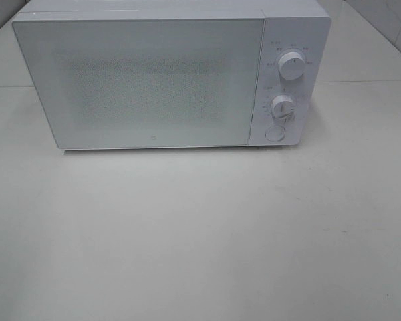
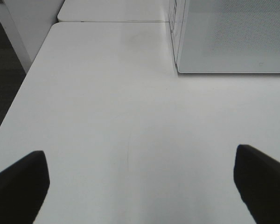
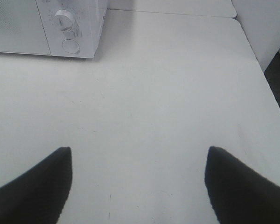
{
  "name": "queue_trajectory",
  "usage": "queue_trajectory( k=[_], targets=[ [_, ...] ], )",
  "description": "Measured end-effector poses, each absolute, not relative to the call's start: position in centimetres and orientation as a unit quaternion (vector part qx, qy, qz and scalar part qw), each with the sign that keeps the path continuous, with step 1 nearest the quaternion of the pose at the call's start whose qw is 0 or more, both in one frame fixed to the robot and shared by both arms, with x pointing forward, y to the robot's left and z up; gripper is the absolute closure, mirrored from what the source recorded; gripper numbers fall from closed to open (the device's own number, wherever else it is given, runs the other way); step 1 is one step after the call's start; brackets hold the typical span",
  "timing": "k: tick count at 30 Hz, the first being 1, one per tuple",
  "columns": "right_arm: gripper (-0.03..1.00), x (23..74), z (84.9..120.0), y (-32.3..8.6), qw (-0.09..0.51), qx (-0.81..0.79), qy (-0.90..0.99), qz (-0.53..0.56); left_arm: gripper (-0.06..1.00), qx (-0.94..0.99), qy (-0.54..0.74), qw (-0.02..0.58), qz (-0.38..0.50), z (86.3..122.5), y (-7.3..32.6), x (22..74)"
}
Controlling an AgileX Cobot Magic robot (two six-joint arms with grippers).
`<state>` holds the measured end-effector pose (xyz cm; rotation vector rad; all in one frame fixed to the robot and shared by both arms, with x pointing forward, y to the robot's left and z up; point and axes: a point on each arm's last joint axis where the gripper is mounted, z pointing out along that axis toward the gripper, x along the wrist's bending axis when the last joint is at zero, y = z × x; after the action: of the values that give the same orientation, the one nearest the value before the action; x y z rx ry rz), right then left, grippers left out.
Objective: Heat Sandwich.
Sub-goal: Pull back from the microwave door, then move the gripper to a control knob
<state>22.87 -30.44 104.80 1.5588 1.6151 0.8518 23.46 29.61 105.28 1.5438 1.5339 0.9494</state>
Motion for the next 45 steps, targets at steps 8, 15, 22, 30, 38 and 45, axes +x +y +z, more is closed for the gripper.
queue_trajectory(
  k=[8,15,22,30,38,45],
  targets=[
    [0.2,22.9,104.8,-30.4,0.362,0.605,0.627,0.331,-0.05,0.602,0.598,0.376,0.372,105.3,29.6,23.4],
    [0.2,22.9,104.8,-30.4,0.362,0.605,0.627,0.331,-0.05,0.602,0.598,0.376,0.372,105.3,29.6,23.4],
    [0.2,22.9,105.0,-30.5,0.368,0.603,0.625,0.333,-0.05,0.602,0.598,0.376,0.372,105.3,29.6,23.4],
    [0.2,24.7,105.9,-30.4,0.356,0.609,0.631,0.323,-0.05,0.602,0.598,0.376,0.373,105.3,29.6,23.4],
    [0.2,28.1,106.7,-30.2,0.351,0.613,0.627,0.327,-0.05,0.601,0.597,0.377,0.374,105.3,29.6,23.4],
    [0.2,29.7,107.1,-30.1,0.353,0.614,0.621,0.337,-0.05,0.601,0.597,0.377,0.374,105.3,29.6,23.4]
  ],
)
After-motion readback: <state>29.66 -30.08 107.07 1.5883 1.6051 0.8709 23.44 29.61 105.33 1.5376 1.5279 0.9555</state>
